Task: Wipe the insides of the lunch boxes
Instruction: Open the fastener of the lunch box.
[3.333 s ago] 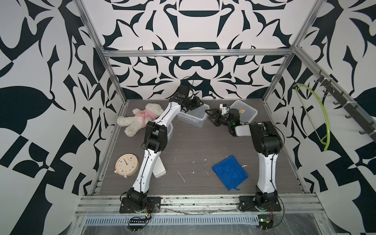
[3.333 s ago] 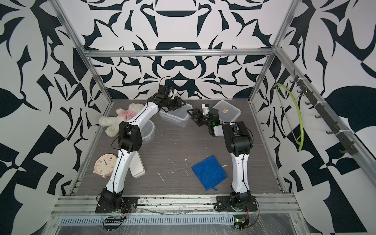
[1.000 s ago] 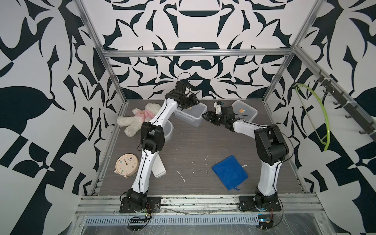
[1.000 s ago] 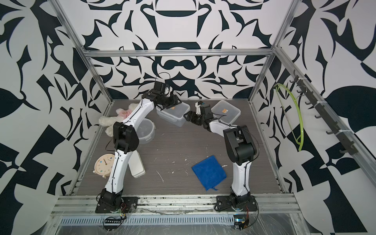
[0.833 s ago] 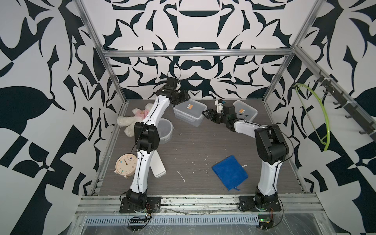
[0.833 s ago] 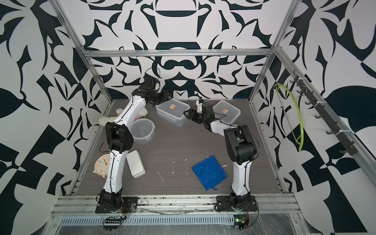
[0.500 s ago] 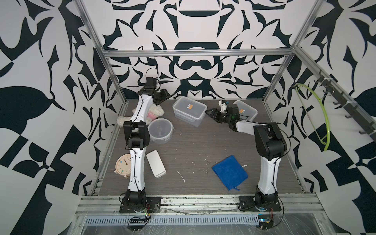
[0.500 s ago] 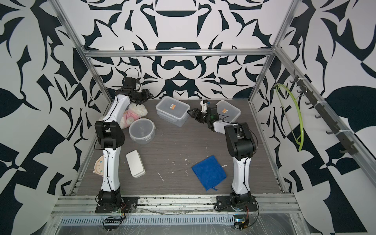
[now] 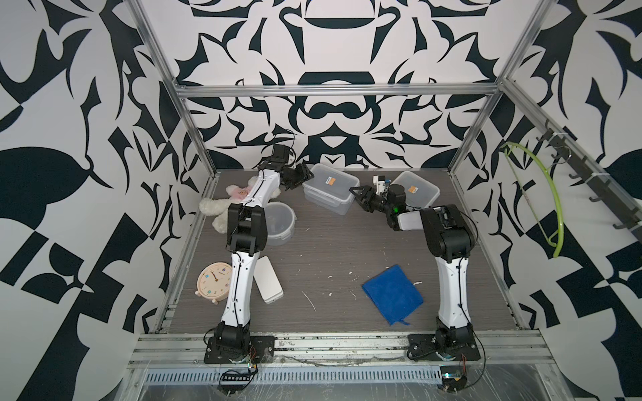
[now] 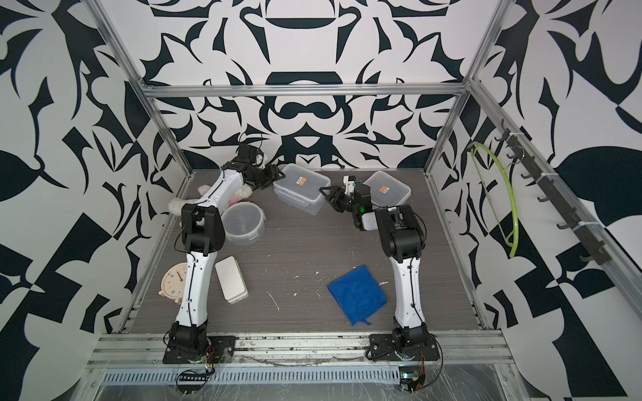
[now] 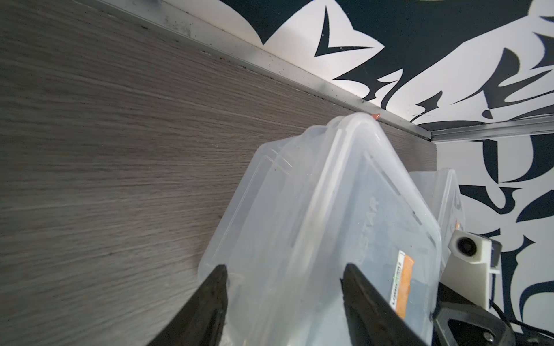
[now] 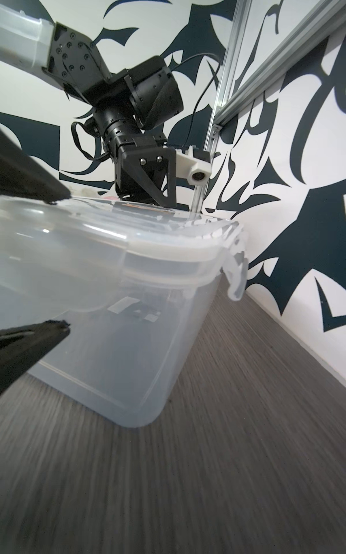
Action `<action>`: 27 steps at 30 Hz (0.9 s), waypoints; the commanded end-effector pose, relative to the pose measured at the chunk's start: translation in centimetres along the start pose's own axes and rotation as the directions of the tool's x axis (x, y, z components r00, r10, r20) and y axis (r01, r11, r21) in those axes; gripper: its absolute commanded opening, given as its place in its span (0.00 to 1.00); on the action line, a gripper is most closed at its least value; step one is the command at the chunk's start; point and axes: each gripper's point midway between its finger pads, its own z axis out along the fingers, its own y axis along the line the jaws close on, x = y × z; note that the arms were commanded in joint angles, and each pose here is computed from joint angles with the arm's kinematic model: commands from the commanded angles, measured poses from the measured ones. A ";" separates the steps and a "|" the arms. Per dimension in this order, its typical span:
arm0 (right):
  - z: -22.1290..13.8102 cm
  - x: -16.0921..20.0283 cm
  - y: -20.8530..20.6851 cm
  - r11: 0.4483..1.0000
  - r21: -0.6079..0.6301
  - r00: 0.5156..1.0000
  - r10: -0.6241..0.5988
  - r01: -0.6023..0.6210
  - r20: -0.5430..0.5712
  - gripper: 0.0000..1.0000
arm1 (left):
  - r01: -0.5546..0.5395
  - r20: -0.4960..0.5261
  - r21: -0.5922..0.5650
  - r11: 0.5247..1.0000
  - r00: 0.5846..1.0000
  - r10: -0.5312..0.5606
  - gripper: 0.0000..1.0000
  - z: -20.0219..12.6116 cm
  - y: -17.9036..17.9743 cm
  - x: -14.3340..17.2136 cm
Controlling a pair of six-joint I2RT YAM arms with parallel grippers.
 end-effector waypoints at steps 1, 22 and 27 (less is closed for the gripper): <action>0.5 -0.6 5.3 0.984 -0.153 0.996 -0.091 0.093 0.019 0.64 | 0.040 -0.124 0.001 0.999 0.992 -0.039 0.62 2.6 0.8 4.2; 0.8 -1.6 5.4 0.962 -0.273 0.995 0.023 0.005 0.100 0.00 | 0.032 -0.194 0.013 0.999 0.981 -0.028 0.60 5.3 -0.3 7.1; 0.7 -1.1 5.0 0.978 -0.209 0.996 -0.006 0.024 0.087 0.00 | 0.022 -0.197 0.006 1.000 0.980 -0.021 0.60 5.1 -0.6 7.1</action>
